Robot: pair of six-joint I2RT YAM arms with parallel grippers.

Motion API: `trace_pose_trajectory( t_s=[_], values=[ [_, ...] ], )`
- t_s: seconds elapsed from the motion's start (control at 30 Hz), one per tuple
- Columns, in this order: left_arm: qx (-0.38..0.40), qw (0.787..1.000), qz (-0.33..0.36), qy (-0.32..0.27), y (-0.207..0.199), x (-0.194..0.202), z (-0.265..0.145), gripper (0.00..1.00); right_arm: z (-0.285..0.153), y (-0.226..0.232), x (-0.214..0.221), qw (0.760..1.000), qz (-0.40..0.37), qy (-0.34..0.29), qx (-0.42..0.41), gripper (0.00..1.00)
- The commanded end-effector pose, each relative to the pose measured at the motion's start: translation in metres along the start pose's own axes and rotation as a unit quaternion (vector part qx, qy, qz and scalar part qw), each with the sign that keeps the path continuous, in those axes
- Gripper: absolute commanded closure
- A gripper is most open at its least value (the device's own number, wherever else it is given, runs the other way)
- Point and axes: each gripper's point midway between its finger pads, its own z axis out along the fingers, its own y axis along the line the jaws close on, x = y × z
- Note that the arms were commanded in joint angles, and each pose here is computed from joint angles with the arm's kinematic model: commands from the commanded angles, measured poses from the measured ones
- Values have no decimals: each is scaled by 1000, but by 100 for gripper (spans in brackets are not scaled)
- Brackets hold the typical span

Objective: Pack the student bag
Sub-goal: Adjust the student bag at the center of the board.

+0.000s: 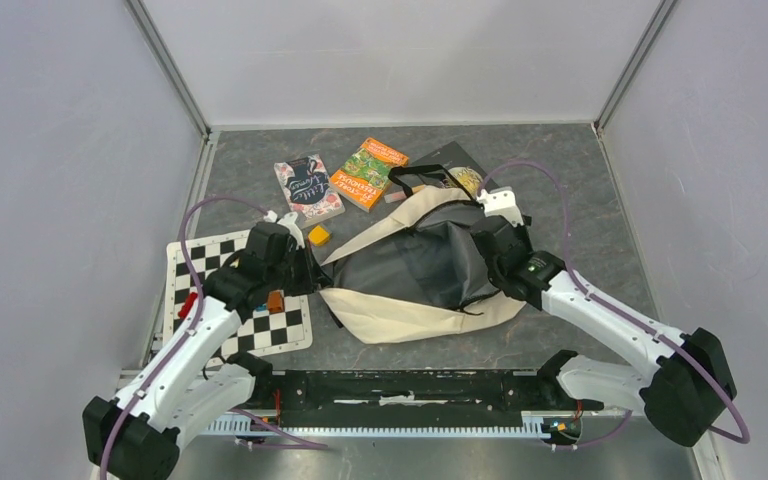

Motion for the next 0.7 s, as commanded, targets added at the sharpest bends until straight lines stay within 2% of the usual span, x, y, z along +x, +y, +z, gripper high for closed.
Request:
trace_pose_trajectory(
  t_s=[0.0, 0.1, 0.23, 0.4, 0.5, 0.57, 0.67],
  values=[
    [-8, 999, -19, 25, 14, 19, 8, 98, 3, 26, 12, 996, -1, 2, -92, 100],
    [20, 997, -39, 57, 9, 35, 19, 96, -2, 66, 26, 982, 18, 6, -188, 100],
    [24, 996, -45, 72, 9, 41, 24, 80, -2, 81, 48, 976, 27, 32, -212, 100],
    [32, 999, -23, 28, -1, 16, 11, 30, -9, 79, 36, 973, 25, 25, -226, 56],
    [29, 1000, 4, -4, -10, -8, -4, 9, -18, 74, 14, 971, 34, 5, -237, 40],
    [20, 999, 21, -17, -13, -20, -12, 1, -25, 69, -1, 969, 44, -10, -244, 34],
    [11, 998, 41, -34, -17, -36, -20, 0, -37, 64, -21, 962, 56, -36, -263, 22]
  ],
)
